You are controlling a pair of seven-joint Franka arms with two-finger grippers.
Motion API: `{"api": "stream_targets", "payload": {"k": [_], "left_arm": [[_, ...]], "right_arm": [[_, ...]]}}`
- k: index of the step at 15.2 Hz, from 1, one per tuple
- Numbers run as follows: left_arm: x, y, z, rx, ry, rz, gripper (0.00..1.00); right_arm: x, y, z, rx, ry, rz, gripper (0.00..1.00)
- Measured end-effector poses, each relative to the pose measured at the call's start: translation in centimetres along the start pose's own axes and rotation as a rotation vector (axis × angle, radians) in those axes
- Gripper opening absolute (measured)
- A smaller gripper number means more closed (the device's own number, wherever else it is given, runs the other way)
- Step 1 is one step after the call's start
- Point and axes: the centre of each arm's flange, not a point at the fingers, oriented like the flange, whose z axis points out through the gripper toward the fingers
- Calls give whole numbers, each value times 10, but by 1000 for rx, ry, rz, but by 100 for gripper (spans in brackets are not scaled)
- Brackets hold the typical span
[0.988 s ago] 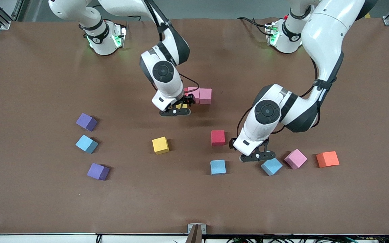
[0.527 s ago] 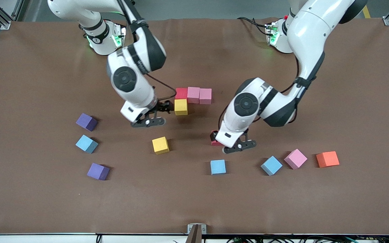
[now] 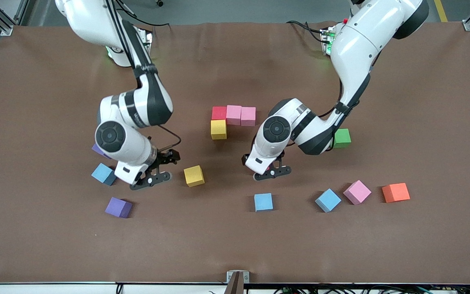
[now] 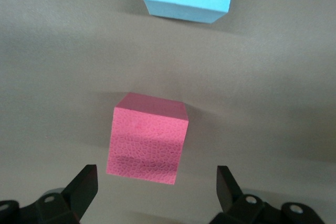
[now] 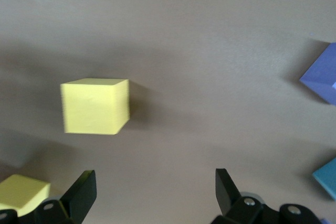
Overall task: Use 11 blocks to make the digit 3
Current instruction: 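Grasp the red block with the left gripper while the right gripper grasps yellow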
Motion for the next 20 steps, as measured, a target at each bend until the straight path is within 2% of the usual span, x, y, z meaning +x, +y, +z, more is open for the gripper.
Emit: {"api": "stream_targets", "payload": {"k": [6,13,17,19,20], "left_arm": [[2,-3,11,25,12,45,97],[3,-5,22,48,23,72,95],[5,-4,31,33,33,77,93],[6,-2,33,16,41,77,80],[6,-2,34,11,43,77,80]], "right_arm": [[16,-41,41,-3,57,-74,100],[27,-72,73,-6,83,-121,100],[29,-78,90,-13,80,-131,100],[29,-80,92,-13,79,-134,100],[30,-80,92,-13,80,-135,100]]}}
